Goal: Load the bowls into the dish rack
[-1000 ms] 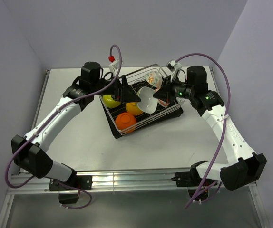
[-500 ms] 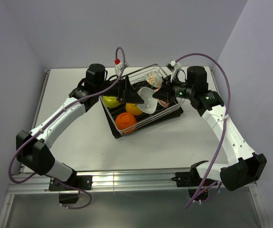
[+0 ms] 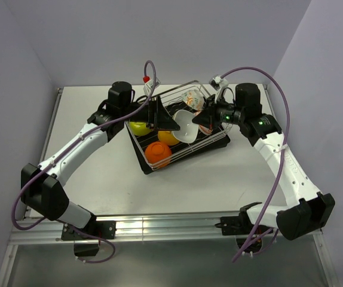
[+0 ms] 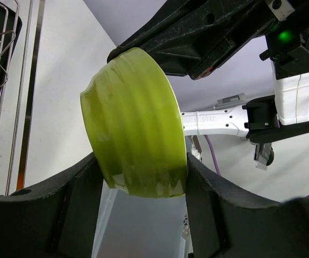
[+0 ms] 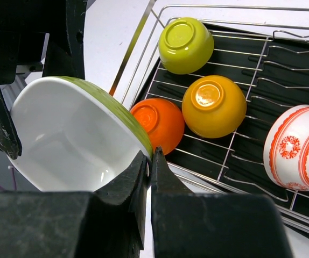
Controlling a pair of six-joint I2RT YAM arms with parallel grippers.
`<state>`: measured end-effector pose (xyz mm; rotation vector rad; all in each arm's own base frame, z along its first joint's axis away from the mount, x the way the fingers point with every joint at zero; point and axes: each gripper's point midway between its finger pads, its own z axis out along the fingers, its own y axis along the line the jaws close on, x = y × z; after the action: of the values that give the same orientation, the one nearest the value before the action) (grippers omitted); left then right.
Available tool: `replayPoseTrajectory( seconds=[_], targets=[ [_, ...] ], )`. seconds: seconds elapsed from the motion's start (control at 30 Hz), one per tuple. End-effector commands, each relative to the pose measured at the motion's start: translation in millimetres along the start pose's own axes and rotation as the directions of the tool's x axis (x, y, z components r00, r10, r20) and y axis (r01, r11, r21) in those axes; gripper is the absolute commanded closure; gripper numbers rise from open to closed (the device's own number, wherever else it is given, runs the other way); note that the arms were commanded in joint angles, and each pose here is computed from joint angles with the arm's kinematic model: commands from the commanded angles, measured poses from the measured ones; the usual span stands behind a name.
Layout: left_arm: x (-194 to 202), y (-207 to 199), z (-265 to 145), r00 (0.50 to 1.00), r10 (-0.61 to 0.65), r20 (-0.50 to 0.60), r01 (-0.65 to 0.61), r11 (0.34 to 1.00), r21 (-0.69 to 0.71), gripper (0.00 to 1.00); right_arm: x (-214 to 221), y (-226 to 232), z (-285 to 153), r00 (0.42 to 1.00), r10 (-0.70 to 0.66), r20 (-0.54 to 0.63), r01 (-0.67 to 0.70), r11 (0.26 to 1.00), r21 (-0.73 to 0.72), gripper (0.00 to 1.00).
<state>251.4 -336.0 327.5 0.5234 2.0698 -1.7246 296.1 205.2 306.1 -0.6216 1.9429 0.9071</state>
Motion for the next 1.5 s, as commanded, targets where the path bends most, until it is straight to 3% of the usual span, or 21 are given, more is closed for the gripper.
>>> replayPoseTrajectory(
  seconds=[0.0,0.03,0.1,0.13,0.23,0.37,0.43,0.53,0.57,0.67,0.77,0.97,1.33,1.47],
  targets=[
    [-4,-14,1,0.998,0.058,-0.002,-0.057,0.997,0.047,1.0,-25,7,-4,0.997,-0.043,0.057,0.044,0.999,-0.02,0.96],
    [-6,-12,0,0.998,0.056,0.006,-0.056,0.998,0.041,1.0,-23,6,-3,0.999,-0.032,0.044,0.033,0.999,-0.021,0.85],
    [-13,-8,-1,0.998,0.05,0.024,-0.05,0.998,0.025,1.0,-24,7,-2,0.999,-0.034,0.041,0.035,0.999,-0.022,0.74],
    [-15,-6,-2,0.998,0.05,0.029,-0.05,0.999,0.018,1.0,-24,7,-3,0.999,-0.034,0.041,0.035,0.999,-0.022,0.58],
    [-31,4,-7,0.994,0.076,0.073,-0.073,0.997,-0.033,1.0,-28,7,-6,0.998,-0.038,0.058,0.038,0.999,-0.007,0.35],
    [-57,29,-20,0.983,0.134,0.127,-0.112,0.98,-0.166,1.0,-32,6,-10,0.996,-0.043,0.076,0.041,0.999,0.023,0.24],
    [-82,45,-26,0.959,0.239,0.15,-0.193,0.943,-0.272,1.0,-34,5,-12,0.996,-0.04,0.079,0.038,0.999,0.033,0.22],
    [-102,77,-36,0.915,0.4,0.06,-0.334,0.83,-0.448,1.0,-35,4,-15,0.996,-0.035,0.08,0.032,0.999,0.044,0.21],
    [-99,96,-36,0.922,0.386,0.01,-0.332,0.807,-0.489,1.0,-34,4,-16,0.996,-0.034,0.08,0.03,0.998,0.047,0.21],
    [-116,122,-49,0.873,0.482,-0.072,-0.423,0.676,-0.603,1.0,-36,-1,-19,0.996,-0.03,0.085,0.025,0.998,0.065,0.21],
    [-125,148,-63,0.813,0.553,-0.185,-0.513,0.527,-0.677,1.0,-35,-8,-22,0.996,-0.024,0.084,0.016,0.996,0.087,0.21],
    [-133,178,-66,0.699,0.606,-0.378,-0.642,0.3,-0.706,1.0,-36,-21,-26,0.997,-0.008,0.083,-0.003,0.993,0.121,0.21],
    [-122,210,-48,0.517,0.611,-0.599,-0.828,0.181,-0.531,1.0,-27,-30,-29,0.997,-0.002,0.071,-0.009,0.988,0.152,0.22],
    [-118,230,-42,0.485,0.567,-0.666,-0.854,0.142,-0.501,1.0,-27,-31,-32,0.998,-0.005,0.07,-0.007,0.987,0.16,0.22]
  ],
)
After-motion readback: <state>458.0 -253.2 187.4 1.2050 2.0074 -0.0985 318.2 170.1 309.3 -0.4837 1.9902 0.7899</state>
